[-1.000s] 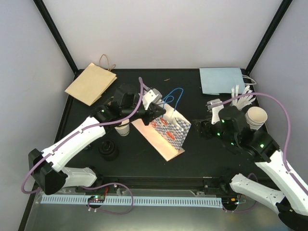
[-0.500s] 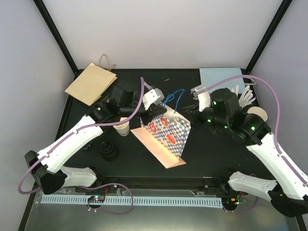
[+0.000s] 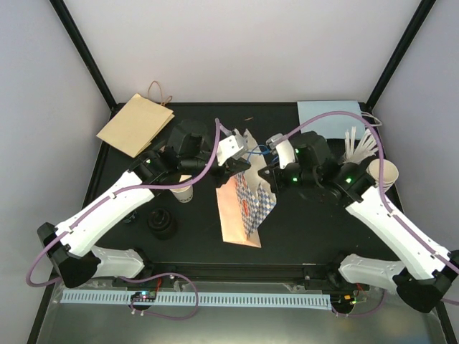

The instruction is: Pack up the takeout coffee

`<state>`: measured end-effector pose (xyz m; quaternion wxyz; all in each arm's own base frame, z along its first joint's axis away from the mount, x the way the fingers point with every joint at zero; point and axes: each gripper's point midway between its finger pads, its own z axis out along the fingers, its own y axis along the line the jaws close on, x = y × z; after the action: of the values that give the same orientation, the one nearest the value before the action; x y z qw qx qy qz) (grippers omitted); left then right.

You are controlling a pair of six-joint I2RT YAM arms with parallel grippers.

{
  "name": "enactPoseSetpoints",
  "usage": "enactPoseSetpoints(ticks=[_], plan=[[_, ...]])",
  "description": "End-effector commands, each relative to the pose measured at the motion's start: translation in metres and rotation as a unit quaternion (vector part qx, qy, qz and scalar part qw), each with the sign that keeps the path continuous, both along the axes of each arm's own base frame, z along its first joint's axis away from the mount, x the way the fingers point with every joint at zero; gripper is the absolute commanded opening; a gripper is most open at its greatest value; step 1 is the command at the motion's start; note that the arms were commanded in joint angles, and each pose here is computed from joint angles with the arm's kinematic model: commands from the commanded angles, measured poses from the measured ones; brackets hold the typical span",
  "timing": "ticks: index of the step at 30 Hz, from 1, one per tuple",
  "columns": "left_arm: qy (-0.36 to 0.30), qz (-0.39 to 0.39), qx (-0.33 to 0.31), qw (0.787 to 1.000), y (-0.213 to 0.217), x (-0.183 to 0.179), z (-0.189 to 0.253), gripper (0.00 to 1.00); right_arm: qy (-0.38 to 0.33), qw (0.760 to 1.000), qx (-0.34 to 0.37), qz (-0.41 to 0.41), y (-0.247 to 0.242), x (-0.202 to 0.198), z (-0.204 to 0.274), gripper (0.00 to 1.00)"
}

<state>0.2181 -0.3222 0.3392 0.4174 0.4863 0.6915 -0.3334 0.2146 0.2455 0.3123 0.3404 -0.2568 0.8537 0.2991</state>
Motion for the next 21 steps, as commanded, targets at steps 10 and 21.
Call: enactPoseSetpoints(ticks=[10,21], plan=[[-0.076,0.043,-0.044,0.995,-0.001,0.020,0.034,0.01,0.060,0.998,0.007,0.020,0.010,-0.013,-0.075,0.01],[-0.085,0.032,-0.126,0.988,-0.006,0.013,0.064,0.02,0.055,0.993,0.084,0.058,0.023,-0.031,-0.078,0.01]])
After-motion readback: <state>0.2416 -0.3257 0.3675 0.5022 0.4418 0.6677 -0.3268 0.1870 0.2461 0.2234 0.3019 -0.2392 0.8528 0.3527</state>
